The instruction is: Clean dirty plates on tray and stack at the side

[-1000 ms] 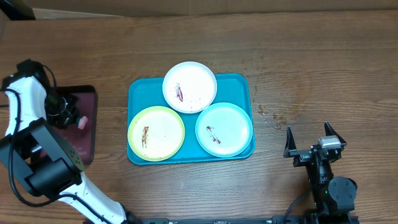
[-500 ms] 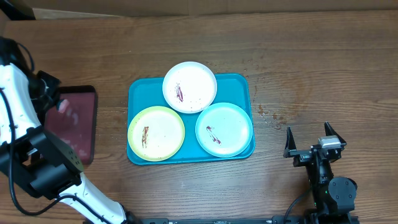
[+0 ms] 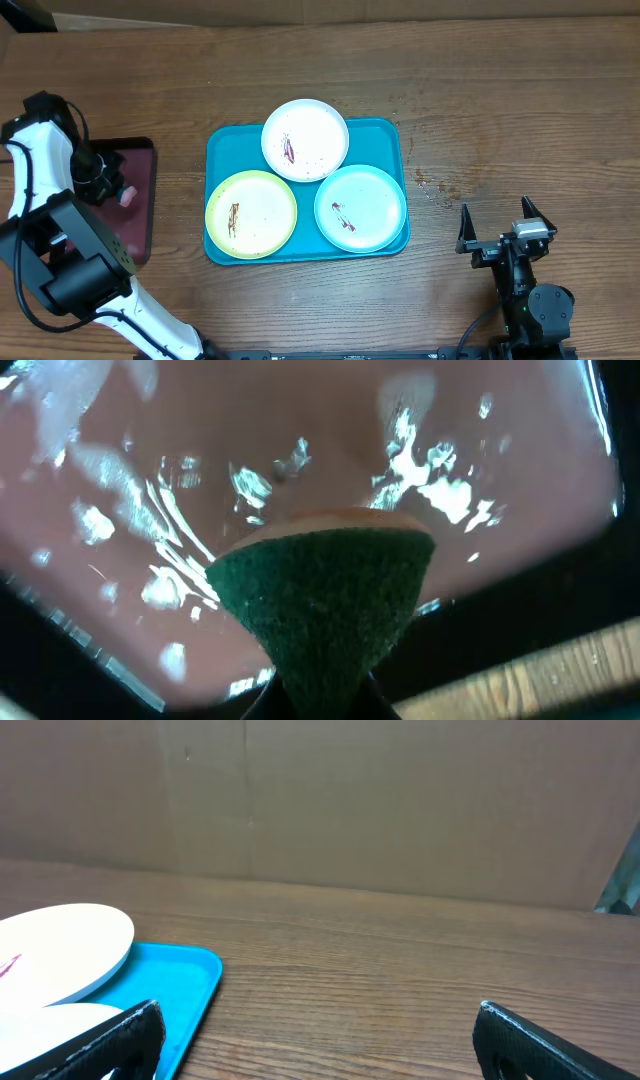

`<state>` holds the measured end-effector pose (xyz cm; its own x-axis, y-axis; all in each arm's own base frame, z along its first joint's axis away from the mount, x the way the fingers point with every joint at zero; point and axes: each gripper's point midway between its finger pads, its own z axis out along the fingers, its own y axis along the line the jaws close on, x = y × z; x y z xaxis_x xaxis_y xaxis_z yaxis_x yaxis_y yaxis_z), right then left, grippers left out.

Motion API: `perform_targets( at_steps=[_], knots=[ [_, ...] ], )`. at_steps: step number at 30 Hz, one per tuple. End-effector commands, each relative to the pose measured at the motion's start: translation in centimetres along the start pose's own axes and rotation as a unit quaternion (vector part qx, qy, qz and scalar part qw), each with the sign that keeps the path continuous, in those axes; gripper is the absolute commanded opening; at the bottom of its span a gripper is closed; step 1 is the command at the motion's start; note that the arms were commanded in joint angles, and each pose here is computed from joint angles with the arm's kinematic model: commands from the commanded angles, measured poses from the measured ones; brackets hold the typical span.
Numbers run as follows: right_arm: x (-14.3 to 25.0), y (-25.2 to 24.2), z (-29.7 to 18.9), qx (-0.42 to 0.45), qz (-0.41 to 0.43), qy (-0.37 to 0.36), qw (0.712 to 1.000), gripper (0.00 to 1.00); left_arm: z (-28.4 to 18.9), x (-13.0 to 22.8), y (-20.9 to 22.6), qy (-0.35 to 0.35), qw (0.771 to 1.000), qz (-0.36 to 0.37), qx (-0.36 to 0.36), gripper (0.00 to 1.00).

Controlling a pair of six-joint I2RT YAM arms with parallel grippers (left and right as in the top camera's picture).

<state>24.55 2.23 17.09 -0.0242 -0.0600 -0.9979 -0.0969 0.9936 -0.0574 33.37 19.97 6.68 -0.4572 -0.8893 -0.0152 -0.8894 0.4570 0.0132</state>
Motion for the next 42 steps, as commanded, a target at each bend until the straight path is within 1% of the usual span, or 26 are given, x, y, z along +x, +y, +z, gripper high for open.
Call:
perform_targets(
  at_steps=[1, 3, 5, 8, 12, 17, 19, 21, 25, 32, 35, 37, 39, 42],
  knots=[
    [0.2, 0.1, 0.0, -0.002, 0.0, -0.001, 1.0, 1.0, -3.9, -2.3, -0.8, -0.041, 0.999, 0.008, 0.018, 0.04],
    [0.2, 0.1, 0.0, -0.002, 0.0, -0.001, 1.0, 1.0, -6.5, -2.8, -1.1, -0.052, 0.998, 0.008, 0.025, 0.04],
    [0.2, 0.1, 0.0, -0.002, 0.0, -0.001, 1.0, 1.0, -7.8, -2.9, -1.1, -0.057, 0.998, 0.008, 0.028, 0.04],
    [0.2, 0.1, 0.0, -0.002, 0.0, -0.001, 1.0, 1.0, -8.2, -2.9, -1.0, -0.059, 0.998, 0.008, 0.025, 0.04],
    [0.2, 0.1, 0.0, -0.002, 0.0, -0.001, 1.0, 1.0, -6.1, -3.4, -0.3, -0.07, 0.997, 0.007, -0.004, 0.04],
    [0.2, 0.1, 0.0, -0.002, 0.0, -0.001, 1.0, 1.0, 0.6, -3.1, 0.3, -0.075, 0.997, 0.001, -0.02, 0.04],
    [0.2, 0.1, 0.0, -0.002, 0.0, -0.001, 1.0, 1.0, 1.6, -2.8, 0.8, -0.069, 0.997, -0.001, -0.024, 0.04],
    [0.2, 0.1, 0.0, -0.002, 0.0, -0.001, 1.0, 1.0, 1.4, -2.6, 1.0, -0.064, 0.998, -0.002, -0.026, 0.04],
    [0.2, 0.1, 0.0, -0.002, 0.0, -0.001, 1.0, 1.0, -1.5, -3.0, 1.0, -0.067, 0.997, -0.004, -0.024, 0.04],
    [0.2, 0.1, 0.0, -0.002, 0.0, -0.001, 1.0, 1.0, -10.4, -3.5, 0.5, -0.109, 0.994, 0.013, 0.001, 0.04],
    [0.2, 0.1, 0.0, -0.002, 0.0, -0.001, 1.0, 1.0, -11.5, -3.3, 0.9, -0.118, 0.993, 0.011, -0.001, 0.04],
    [0.2, 0.1, 0.0, -0.002, 0.0, -0.001, 1.0, 1.0, -10.9, -3.4, 1.3, -0.116, 0.993, -0.002, -0.011, 0.04],
    [0.2, 0.1, 0.0, -0.002, 0.0, -0.001, 1.0, 1.0, -9.2, -3.3, 1.7, -0.111, 0.993, -0.02, -0.025, 0.04],
    [0.2, 0.1, 0.0, -0.002, 0.0, -0.001, 1.0, 1.0, -4.9, -3.1, 1.8, -0.096, 0.994, -0.031, -0.033, 0.04]
  ],
)
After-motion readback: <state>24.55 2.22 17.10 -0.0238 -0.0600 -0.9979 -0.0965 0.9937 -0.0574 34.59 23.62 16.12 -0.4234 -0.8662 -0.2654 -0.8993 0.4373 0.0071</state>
